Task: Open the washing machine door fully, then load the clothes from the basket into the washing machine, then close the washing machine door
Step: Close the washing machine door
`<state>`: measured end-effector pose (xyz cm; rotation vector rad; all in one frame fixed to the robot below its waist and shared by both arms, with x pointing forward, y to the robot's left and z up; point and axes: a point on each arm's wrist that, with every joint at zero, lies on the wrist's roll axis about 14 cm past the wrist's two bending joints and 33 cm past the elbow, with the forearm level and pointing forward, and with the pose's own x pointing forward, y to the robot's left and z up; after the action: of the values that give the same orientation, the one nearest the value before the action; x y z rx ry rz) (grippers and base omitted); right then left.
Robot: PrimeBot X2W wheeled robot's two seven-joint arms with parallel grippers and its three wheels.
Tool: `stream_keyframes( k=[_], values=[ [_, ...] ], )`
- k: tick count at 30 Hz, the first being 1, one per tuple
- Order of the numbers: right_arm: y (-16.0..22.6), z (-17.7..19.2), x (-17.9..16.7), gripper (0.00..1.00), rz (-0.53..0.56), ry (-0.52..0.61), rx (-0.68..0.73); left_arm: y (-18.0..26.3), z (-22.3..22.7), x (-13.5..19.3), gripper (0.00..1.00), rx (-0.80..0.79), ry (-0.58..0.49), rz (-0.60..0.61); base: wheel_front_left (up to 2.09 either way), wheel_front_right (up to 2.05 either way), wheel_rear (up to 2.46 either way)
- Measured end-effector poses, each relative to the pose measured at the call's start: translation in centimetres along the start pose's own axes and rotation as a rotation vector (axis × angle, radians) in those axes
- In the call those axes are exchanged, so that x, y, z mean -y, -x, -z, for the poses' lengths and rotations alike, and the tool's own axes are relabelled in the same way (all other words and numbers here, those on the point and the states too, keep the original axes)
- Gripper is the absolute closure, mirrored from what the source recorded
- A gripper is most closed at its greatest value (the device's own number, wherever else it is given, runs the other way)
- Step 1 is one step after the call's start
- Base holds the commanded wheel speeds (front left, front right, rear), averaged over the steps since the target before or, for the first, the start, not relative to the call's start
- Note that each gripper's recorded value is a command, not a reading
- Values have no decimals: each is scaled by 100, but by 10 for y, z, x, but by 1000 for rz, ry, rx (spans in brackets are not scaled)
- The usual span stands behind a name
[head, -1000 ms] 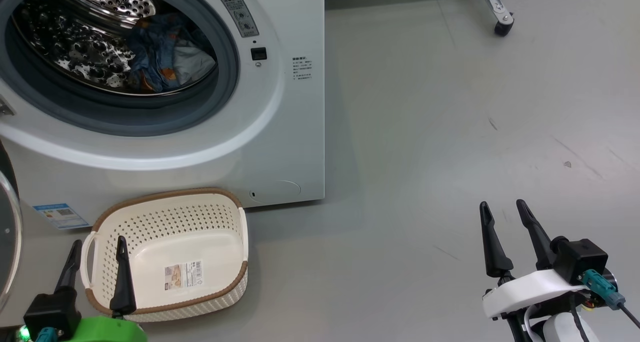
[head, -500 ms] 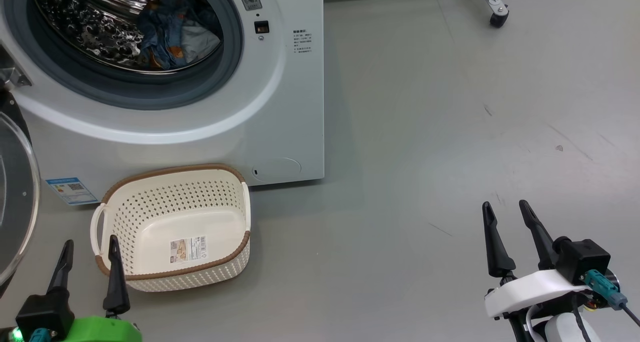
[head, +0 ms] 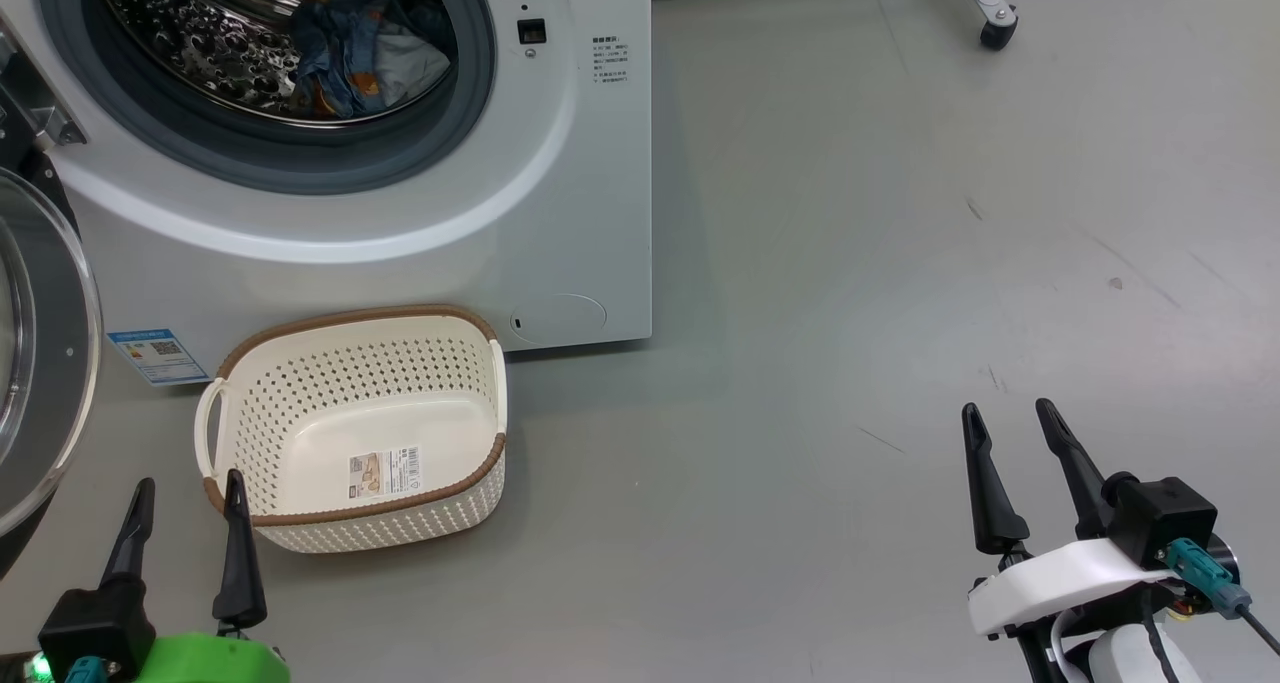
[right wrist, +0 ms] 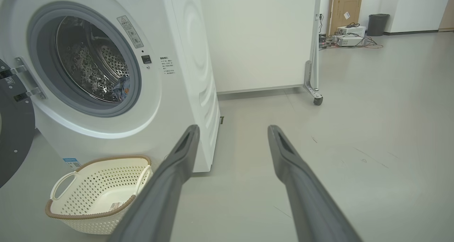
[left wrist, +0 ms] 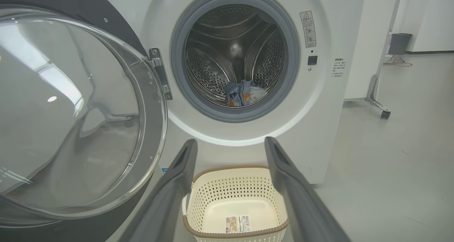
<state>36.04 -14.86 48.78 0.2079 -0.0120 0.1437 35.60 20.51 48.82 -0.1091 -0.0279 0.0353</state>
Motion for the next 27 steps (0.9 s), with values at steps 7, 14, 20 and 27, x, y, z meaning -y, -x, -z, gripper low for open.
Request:
stream_keyframes(
  k=[7, 14, 20, 27],
  values=[
    [-2, 0, -2, 0, -12, 15, 0, 3, 0, -3, 0, -2, -1, -9, -16, 16, 0],
    [-4, 0, -4, 0, -20, 14, 0, 3, -1, -3, 0, 3, -2, -11, 0, 0, 0],
    [-5, 0, -6, 0, -24, 13, -1, 4, -1, -4, 0, 1, -1, -12, 0, 0, 0],
    [-7, 0, -7, 0, -29, 12, -2, 6, 0, -4, 0, 0, 6, -15, 0, 0, 0]
  ],
)
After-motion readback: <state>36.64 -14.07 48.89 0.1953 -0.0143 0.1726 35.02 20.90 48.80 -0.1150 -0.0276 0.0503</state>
